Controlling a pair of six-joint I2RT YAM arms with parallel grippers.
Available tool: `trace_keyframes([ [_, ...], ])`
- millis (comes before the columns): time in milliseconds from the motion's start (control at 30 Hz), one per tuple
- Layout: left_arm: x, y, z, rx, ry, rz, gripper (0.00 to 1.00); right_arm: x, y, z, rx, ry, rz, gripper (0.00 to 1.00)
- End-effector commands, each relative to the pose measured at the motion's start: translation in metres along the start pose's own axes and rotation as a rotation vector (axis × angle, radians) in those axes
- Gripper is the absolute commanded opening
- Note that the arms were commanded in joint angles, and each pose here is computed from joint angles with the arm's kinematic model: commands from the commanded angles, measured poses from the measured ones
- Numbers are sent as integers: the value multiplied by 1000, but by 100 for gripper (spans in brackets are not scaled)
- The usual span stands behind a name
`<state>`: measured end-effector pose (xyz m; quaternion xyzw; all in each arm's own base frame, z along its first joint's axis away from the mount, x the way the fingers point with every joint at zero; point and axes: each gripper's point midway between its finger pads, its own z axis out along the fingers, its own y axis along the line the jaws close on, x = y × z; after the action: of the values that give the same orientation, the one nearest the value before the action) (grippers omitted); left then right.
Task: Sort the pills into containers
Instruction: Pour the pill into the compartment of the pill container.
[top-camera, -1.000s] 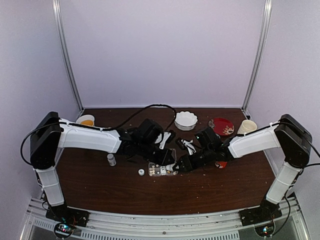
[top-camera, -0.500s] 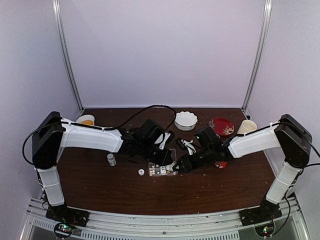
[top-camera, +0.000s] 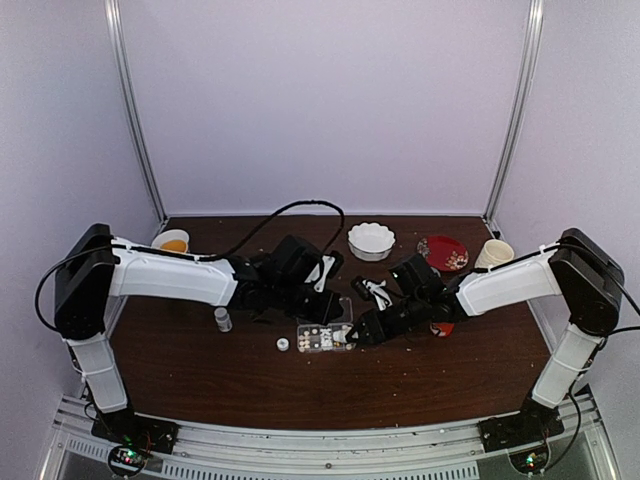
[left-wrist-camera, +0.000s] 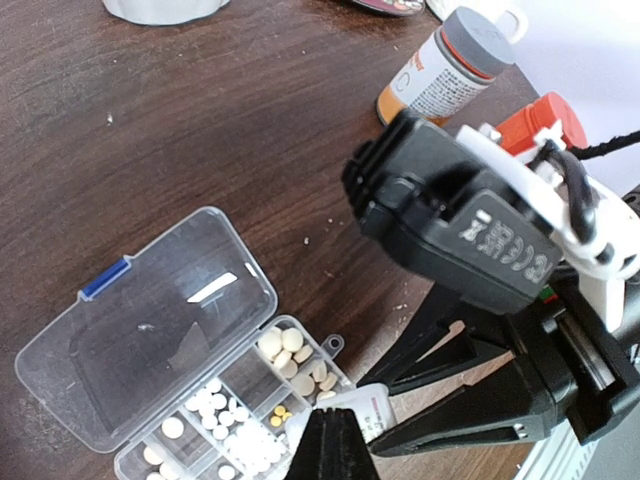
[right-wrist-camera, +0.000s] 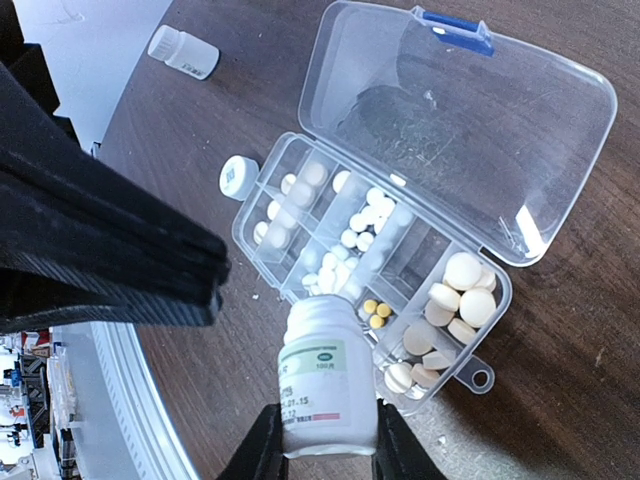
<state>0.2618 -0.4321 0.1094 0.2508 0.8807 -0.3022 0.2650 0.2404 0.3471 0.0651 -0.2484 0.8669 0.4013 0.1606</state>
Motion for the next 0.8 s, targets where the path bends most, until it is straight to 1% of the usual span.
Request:
trace_keyframes([
  [0,3,-9,13,66,-5,-19,0,-7,-2,-1,17,-15,-15,0],
  [133,26,-15,33,91,61,-22,0,-8,-2,-1,16,-15,-15,0],
  [200,26,-14,32,87,63,-23,0,-8,-2,-1,19,-18,-13,0],
  [467,-1,-12,4,7,7,25,0,-10,-2,-2,25,-19,-17,0],
  [600,-17,-13,-13,-22,-49,33,0,-12,-2,-5,36,-26,-23,0],
  [700,-21,-16,-18,-2,-83,28,0,-11,-2,-5,39,-23,-25,0],
  [767,-17,-21,-12,42,-81,17,0,-11,-3,-5,41,-22,-25,0],
])
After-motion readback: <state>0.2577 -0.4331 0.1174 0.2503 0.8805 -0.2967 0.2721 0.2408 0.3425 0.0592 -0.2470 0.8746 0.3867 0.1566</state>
